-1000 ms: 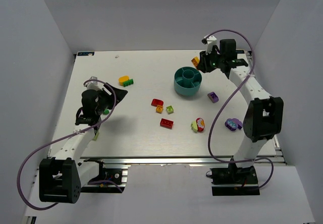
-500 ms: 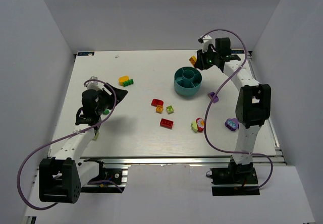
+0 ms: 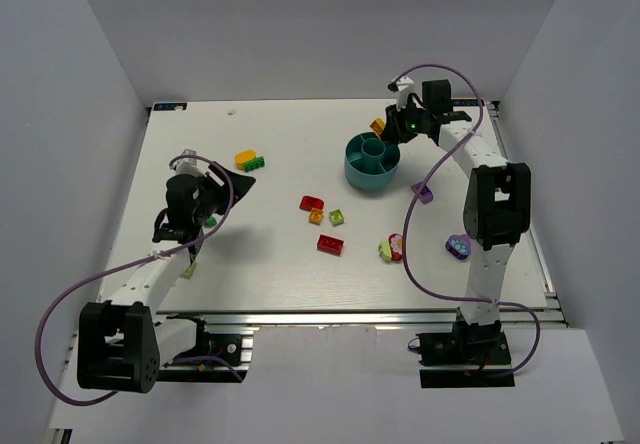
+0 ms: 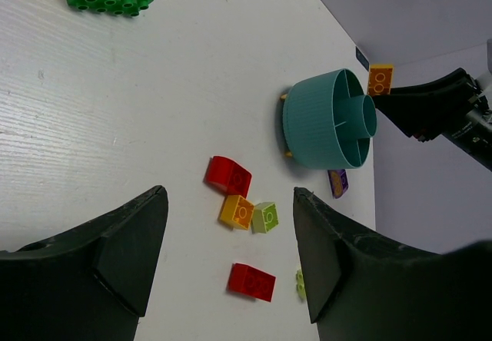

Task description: Sort the legos into containers by color

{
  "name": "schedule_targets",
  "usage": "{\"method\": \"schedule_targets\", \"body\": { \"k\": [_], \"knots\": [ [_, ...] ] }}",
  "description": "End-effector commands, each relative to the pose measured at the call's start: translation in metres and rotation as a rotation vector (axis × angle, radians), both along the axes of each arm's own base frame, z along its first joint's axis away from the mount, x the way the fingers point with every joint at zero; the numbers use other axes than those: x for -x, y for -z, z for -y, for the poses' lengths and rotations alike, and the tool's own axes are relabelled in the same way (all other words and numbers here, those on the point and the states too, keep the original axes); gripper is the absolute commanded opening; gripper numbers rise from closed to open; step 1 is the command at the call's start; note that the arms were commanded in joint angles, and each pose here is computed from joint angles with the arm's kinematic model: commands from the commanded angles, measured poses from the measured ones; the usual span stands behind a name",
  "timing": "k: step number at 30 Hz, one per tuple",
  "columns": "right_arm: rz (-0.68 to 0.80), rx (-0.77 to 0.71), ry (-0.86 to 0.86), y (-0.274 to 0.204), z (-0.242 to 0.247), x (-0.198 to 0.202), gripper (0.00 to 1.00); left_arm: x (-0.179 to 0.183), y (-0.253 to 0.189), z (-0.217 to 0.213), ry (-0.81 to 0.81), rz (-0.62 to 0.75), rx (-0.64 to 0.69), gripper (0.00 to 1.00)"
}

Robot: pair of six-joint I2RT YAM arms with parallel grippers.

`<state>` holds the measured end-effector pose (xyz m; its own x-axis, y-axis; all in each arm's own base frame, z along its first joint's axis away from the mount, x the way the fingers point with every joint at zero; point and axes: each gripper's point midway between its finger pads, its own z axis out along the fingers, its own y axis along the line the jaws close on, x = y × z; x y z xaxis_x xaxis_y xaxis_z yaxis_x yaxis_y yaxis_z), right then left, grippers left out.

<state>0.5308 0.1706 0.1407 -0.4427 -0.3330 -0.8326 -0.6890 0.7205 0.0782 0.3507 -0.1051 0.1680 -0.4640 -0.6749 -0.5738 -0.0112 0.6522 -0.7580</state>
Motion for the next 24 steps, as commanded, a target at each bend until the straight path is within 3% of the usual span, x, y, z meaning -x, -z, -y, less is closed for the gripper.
{"method": "schedule_targets", "body": {
  "k": [1, 3, 5, 7, 11, 12, 13, 14, 16, 18, 19, 20, 22, 23, 24],
  "knots": [
    [0.041, -0.019, -0.021, -0.011, -0.004, -0.009, 0.22, -0.011, -0.026, 0.003, -0.002, 0.067, 0.001, 0.75],
    [0.031, -0.023, -0.026, -0.009, -0.005, -0.008, 0.27, -0.012, -0.027, 0.004, 0.003, 0.067, -0.004, 0.75],
    [0.038, -0.026, -0.027, -0.012, -0.005, -0.006, 0.51, -0.013, -0.028, 0.005, 0.001, 0.066, -0.01, 0.75],
    [0.074, -0.031, -0.013, -0.029, -0.003, -0.008, 0.58, -0.015, -0.03, 0.003, -0.003, 0.062, -0.026, 0.75],
    [0.103, -0.038, -0.014, -0.05, -0.001, -0.005, 0.58, -0.019, -0.034, 0.0, -0.014, 0.05, -0.059, 0.72],
    [0.153, -0.043, -0.038, -0.067, 0.001, -0.001, 0.54, -0.02, -0.033, -0.003, -0.028, 0.038, -0.07, 0.55],
    [0.209, -0.057, -0.08, -0.085, 0.001, 0.007, 0.43, -0.024, -0.029, -0.006, -0.042, 0.003, -0.086, 0.26],
    [0.27, -0.049, -0.147, -0.095, -0.001, 0.016, 0.31, -0.029, -0.024, -0.012, -0.07, -0.025, -0.114, 0.12],
    [0.29, -0.065, -0.203, -0.101, -0.005, 0.03, 0.19, -0.033, -0.019, -0.015, -0.082, -0.068, -0.13, 0.09],
    [0.379, -0.063, -0.282, -0.117, -0.01, 0.045, 0.16, -0.043, -0.009, -0.025, -0.125, -0.131, -0.182, 0.09],
    [0.372, -0.082, -0.324, -0.106, -0.014, 0.057, 0.21, -0.048, -0.003, -0.029, -0.133, -0.164, -0.215, 0.16],
    [0.384, -0.089, -0.357, -0.106, -0.017, 0.064, 0.46, -0.045, 0.014, -0.037, -0.153, -0.255, -0.262, 0.23],
    [0.37, -0.116, -0.395, -0.099, -0.022, 0.08, 0.67, -0.067, 0.027, -0.042, -0.158, -0.346, -0.323, 0.39],
    [0.362, -0.118, -0.398, -0.096, -0.023, 0.083, 0.8, -0.064, 0.04, -0.044, -0.136, -0.416, -0.363, 0.52],
    [0.359, -0.118, -0.4, -0.094, -0.023, 0.085, 0.84, -0.07, 0.044, -0.044, -0.123, -0.437, -0.379, 0.58]
  ]
}}
